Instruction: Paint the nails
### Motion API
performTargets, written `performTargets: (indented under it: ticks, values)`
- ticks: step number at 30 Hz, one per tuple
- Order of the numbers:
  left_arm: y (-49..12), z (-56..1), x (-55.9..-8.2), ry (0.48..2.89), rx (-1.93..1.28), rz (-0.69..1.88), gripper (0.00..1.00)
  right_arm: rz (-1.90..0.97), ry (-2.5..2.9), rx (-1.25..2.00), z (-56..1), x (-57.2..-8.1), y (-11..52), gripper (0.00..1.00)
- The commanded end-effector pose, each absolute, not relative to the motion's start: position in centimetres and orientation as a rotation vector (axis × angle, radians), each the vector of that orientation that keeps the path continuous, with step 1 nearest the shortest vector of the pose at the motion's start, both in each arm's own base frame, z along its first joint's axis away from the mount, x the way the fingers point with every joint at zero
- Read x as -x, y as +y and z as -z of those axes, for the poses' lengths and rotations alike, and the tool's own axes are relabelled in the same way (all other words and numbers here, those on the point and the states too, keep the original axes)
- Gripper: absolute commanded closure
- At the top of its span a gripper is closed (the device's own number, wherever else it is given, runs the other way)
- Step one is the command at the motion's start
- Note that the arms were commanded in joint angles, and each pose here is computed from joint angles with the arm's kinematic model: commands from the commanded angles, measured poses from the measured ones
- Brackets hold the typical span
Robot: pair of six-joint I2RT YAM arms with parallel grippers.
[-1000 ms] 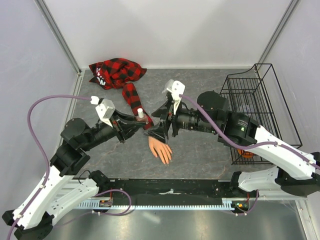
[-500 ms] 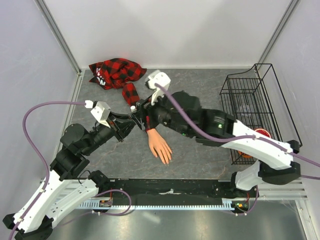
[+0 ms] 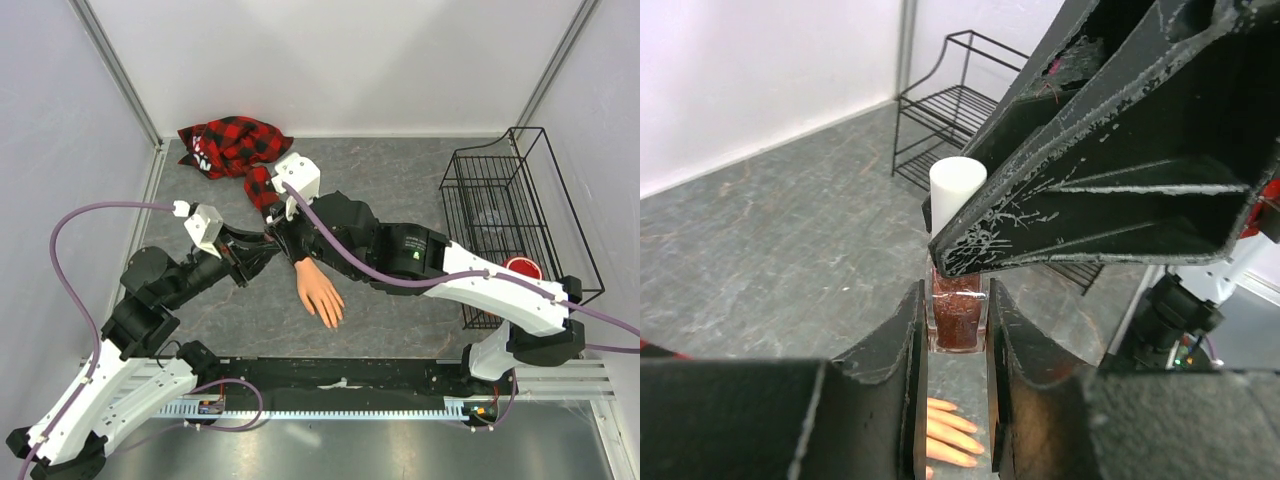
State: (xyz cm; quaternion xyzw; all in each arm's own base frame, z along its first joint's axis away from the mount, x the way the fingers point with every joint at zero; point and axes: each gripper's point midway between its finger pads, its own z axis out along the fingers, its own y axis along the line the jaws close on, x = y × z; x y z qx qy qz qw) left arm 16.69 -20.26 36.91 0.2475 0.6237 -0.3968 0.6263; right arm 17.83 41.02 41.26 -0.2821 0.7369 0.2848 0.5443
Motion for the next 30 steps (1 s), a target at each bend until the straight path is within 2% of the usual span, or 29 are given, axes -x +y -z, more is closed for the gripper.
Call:
performTargets:
  ticks: [1,2,3,7,8,9,11,12,16,18,19,20,21,22,23,24,25,27,30]
  values:
    - [-22.1,-38.8,-13.5,1.33,-0.703,1.087,0.98,-0.688,1.69,0.7,-42.6,-17.4,40.4,0.88]
    - [-22.3,-38.9,-13.0,1.321,-0.727,1.117,0.98,-0.69,1.686,0.707,-42.7,-17.4,40.1,0.97]
    - [-22.6,-39.0,-12.4,1.309,-0.752,1.144,0.98,-0.688,1.691,0.733,-41.9,-17.2,40.1,1.0]
    - [-23.9,-39.7,-8.0,1.208,-0.978,1.347,0.98,-0.862,1.603,0.899,-42.3,-15.0,38.4,1.0]
    - [-24.0,-39.7,-7.1,1.2,-1.022,1.403,0.98,-1.057,1.481,1.14,-42.3,-10.8,39.1,1.0]
    - [-24.1,-39.6,-6.2,1.192,-1.071,1.454,0.98,-1.16,1.413,1.259,-40.9,-8.7,39.2,1.0]
    - [-24.2,-39.6,-4.1,1.142,-1.201,1.578,0.98,-1.489,1.099,1.51,-42.6,-2.0,36.6,1.0]
    - [-24.2,-39.5,-3.7,1.136,-1.237,1.611,0.98,-1.567,1.057,1.572,-41.5,-0.7,36.1,1.0]
    - [-24.6,-39.7,-4.5,1.178,-1.217,1.589,0.98,-1.614,1.017,1.561,-41.5,-0.1,35.5,1.0]
    - [-24.6,-39.9,-5.0,1.193,-1.181,1.561,0.98,-1.503,1.116,1.466,-40.7,-2.4,36.2,1.0]
    - [-24.7,-39.9,-5.7,1.227,-1.133,1.537,0.98,-1.436,1.164,1.406,-40.8,-3.7,36.3,0.95]
    - [-24.7,-39.9,-6.2,1.23,-1.108,1.51,0.98,-1.375,1.246,1.365,-40.2,-4.9,36.3,0.67]
    - [-24.6,-39.8,-6.4,1.245,-1.08,1.489,0.98,-1.319,1.28,1.31,-40.9,-6.0,36.2,0.59]
    - [-24.6,-39.9,-7.6,1.259,-1.019,1.437,0.98,-1.21,1.367,1.193,-41.0,-8.5,36.0,0.39]
    - [-24.6,-39.8,-8.2,1.276,-0.983,1.411,0.98,-1.164,1.42,1.134,-41.1,-9.4,35.4,0.29]
    - [-24.4,-39.6,-8.7,1.286,-0.951,1.384,0.98,-1.124,1.459,1.072,-41.1,-10.3,34.9,0.24]
    - [-24.3,-39.6,-9.9,1.296,-0.894,1.331,0.98,-1.082,1.493,0.979,-41.8,-11.3,33.8,0.08]
    - [-24.1,-39.1,-10.9,1.314,-0.849,1.281,0.98,-1.049,1.531,0.883,-42.6,-12.1,32.3,0.02]
    - [-23.6,-39.0,-12.5,1.322,-0.793,1.191,0.98,-1.053,1.574,0.749,-44.6,-12.6,30.7,0.02]
